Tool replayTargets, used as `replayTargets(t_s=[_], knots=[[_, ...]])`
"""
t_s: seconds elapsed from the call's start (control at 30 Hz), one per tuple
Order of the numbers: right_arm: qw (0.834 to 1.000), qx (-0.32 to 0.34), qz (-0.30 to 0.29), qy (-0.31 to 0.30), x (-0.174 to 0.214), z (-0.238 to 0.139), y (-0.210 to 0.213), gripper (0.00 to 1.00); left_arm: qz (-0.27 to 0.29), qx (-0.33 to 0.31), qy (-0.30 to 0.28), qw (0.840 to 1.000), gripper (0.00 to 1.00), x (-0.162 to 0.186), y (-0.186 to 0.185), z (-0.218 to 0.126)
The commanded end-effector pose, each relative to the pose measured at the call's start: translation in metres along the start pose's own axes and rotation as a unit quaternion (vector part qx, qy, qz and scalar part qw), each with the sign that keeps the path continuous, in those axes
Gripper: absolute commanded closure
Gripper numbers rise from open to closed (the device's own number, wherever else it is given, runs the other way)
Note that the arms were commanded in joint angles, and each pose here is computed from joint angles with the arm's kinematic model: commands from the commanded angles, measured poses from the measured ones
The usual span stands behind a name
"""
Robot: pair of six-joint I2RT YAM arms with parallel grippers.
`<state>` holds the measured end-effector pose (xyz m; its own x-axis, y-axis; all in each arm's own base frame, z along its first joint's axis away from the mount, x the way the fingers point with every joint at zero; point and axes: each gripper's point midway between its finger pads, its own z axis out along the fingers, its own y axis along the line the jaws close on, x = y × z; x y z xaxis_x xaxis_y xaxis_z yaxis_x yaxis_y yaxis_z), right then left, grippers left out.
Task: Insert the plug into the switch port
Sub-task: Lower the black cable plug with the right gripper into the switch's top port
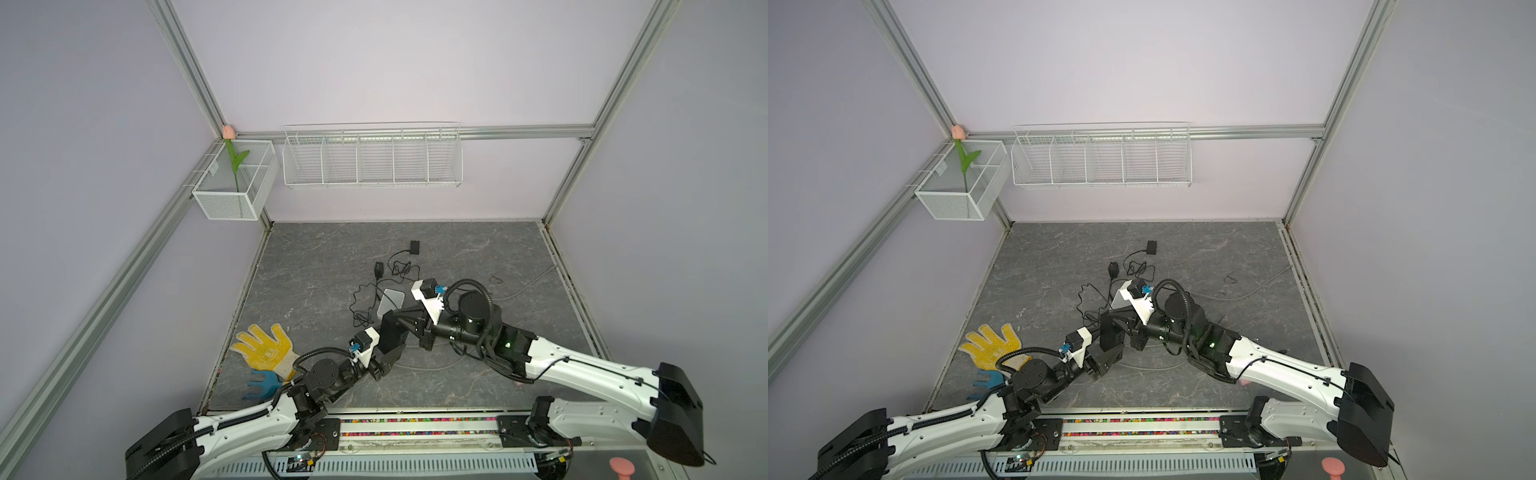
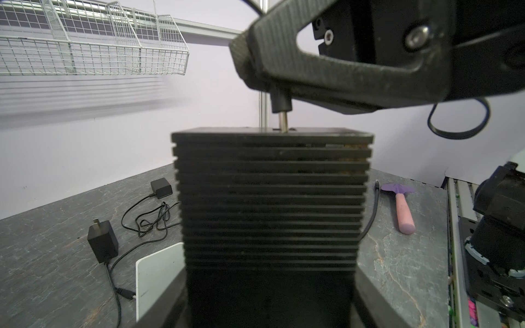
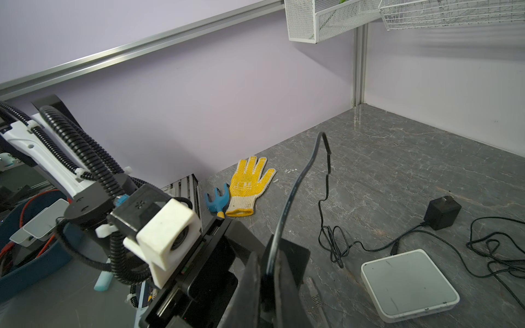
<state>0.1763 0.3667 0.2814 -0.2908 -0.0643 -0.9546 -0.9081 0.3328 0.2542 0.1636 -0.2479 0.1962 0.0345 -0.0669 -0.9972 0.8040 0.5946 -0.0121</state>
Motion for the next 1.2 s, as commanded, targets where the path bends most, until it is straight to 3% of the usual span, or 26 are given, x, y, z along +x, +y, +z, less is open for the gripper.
replayTargets(t_s=[0.0, 0.63, 1.17], knots=[[0.999, -0.001, -0.002, 0.054, 0.036, 0.005, 0.001, 0.94, -0.023, -0.01, -0.089, 0.996, 1.0, -0.062, 0.003, 0.002], [0.993, -0.001, 0.026, 0.118, 0.092, 0.012, 0.004, 0.94, -0.034, -0.041, -0.116, 0.992, 1.0, -0.083, 0.014, -0.001], [0.988, 0.067, 0.046, 0.134, 0.118, 0.019, -0.01, 0.93, -0.044, -0.054, -0.121, 0.99, 1.0, -0.096, 0.018, 0.003]])
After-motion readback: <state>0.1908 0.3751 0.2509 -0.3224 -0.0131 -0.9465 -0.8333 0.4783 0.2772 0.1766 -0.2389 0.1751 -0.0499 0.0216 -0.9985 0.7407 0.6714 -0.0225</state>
